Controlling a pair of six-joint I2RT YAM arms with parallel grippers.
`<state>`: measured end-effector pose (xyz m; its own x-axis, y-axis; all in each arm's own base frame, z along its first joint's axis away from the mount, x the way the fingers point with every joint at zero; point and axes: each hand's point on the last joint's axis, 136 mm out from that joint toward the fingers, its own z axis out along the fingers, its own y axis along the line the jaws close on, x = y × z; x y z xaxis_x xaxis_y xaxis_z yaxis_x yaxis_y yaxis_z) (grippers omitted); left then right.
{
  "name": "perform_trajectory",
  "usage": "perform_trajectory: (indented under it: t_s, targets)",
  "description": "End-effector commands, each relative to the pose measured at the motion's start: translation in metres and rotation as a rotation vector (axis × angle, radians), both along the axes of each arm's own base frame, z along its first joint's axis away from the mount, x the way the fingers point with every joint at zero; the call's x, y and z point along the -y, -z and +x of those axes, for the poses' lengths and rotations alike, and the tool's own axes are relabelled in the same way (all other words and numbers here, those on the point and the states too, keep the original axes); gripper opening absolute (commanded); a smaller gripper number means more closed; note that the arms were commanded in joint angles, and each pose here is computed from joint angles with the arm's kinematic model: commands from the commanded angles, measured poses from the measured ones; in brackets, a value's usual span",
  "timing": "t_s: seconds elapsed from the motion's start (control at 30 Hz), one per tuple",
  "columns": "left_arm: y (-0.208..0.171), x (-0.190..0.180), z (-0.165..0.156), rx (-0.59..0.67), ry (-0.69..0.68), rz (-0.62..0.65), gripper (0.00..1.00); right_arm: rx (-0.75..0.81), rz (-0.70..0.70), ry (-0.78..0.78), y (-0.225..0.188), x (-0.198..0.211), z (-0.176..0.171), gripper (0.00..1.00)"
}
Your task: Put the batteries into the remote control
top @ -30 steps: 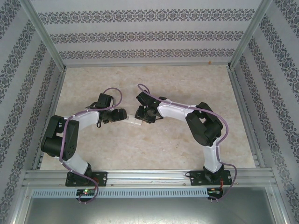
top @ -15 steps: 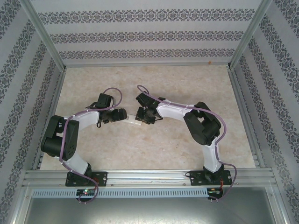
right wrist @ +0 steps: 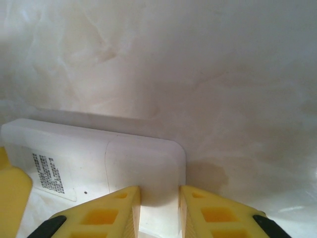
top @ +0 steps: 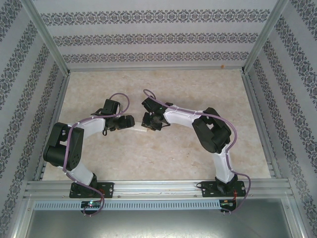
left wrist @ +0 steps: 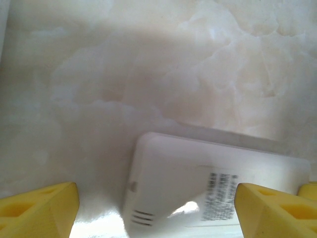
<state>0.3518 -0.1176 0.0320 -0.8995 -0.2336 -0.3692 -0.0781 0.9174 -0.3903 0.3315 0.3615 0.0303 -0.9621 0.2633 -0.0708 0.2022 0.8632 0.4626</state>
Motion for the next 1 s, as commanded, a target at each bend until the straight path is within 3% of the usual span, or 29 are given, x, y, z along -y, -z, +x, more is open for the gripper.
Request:
perform_trajectory:
  t_s: [0.0,0.1,0.23,0.33,0.47,0.6,0.7,0.87,0.97]
  targets:
    - [0.004,0.014,0.008,0.026,0.02,-0.083,0.83,0.028,0.072,-0.025,-0.011,-0.034,-0.005,0.28]
    - [0.003,0.012,0.009,0.034,-0.001,-0.082,0.83,0.085,0.059,-0.022,-0.022,-0.03,-0.006,0.33]
    - [-0.014,0.004,0.011,0.057,-0.052,-0.098,0.87,0.363,-0.1,-0.142,-0.061,0.003,0.014,0.43]
    - [-0.041,-0.013,0.01,0.118,-0.13,-0.122,0.97,0.548,-0.223,-0.489,-0.079,0.006,0.013,0.62]
    - [-0.078,-0.045,0.001,0.207,-0.268,-0.146,1.0,0.542,-0.205,-0.912,-0.063,-0.009,-0.011,0.84]
    - [-0.106,-0.074,-0.016,0.265,-0.41,-0.18,1.0,0.445,-0.184,-1.076,-0.044,-0.023,-0.015,0.9]
    - [-0.121,-0.085,-0.03,0.297,-0.471,-0.205,1.0,0.395,-0.233,-1.106,-0.028,-0.029,-0.007,0.91]
    - [-0.131,-0.084,-0.043,0.332,-0.509,-0.274,1.0,0.391,-0.313,-1.144,-0.012,-0.043,0.001,0.92]
    - [-0.128,-0.08,-0.048,0.314,-0.51,-0.312,1.0,0.376,-0.349,-1.163,0.0,-0.045,0.001,0.86]
